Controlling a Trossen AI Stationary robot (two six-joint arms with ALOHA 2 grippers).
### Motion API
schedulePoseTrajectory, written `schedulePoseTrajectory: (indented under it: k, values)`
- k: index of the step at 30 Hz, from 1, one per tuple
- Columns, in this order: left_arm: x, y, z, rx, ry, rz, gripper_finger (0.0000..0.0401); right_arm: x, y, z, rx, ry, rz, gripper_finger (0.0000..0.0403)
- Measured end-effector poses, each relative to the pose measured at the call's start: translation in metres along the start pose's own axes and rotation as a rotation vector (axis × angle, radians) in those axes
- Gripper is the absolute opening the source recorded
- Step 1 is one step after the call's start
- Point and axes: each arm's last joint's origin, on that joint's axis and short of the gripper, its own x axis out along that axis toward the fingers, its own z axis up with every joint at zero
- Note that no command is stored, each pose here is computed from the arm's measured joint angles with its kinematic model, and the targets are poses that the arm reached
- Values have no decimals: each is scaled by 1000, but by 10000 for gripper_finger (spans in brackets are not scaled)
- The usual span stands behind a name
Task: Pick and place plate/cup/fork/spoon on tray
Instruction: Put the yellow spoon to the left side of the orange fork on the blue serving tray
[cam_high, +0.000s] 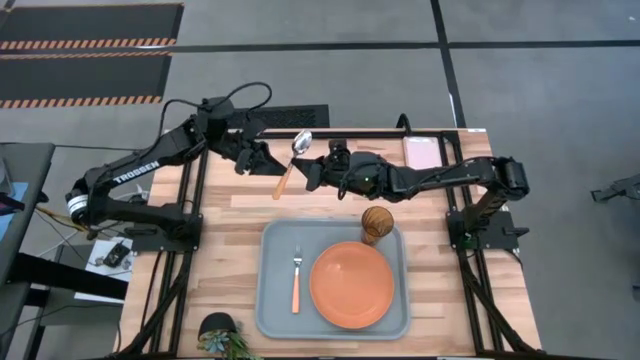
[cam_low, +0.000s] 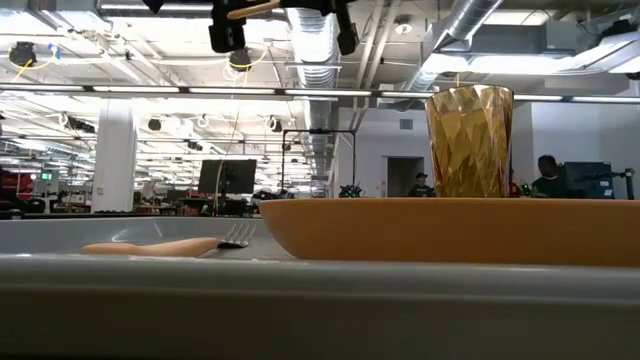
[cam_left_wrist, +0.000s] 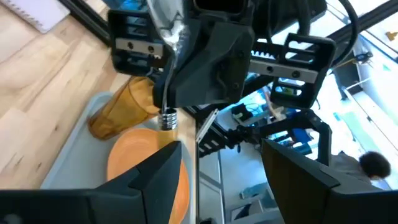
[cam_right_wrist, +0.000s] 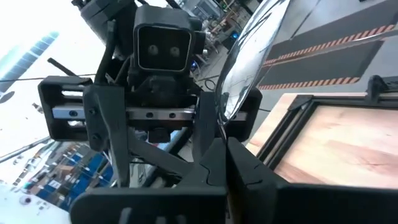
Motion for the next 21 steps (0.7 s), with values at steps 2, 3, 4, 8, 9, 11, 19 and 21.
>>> schedulePoseTrajectory:
  k: [2, 3, 4, 8, 9, 11, 19, 21]
  values:
    - [-3, 2, 2, -6, -8, 5, 221, 0, 0, -1, 1, 8, -6, 6]
    - [-4, 3, 3, -6, -18, 13, 221, 0, 0, -1, 4, 9, -2, 6]
    - [-5, 4, 3, -7, -23, 20, 221, -1, 1, -2, 5, 13, 3, 6]
    - [-9, 10, 2, 13, -15, 60, 221, -3, 7, -5, 4, 11, 36, 6]
    - [-10, 11, 0, 6, -11, 77, 221, -3, 9, -5, 0, 6, 47, 6]
    - [-9, 12, 0, 2, -8, 83, 221, -4, 10, -5, -1, -2, 56, 6]
    - [14, -1, -11, 46, 46, 52, 221, 0, 2, 4, -7, -21, 28, 6]
    - [20, 0, -11, 51, 51, 54, 221, 1, 0, 6, -8, -13, 35, 6]
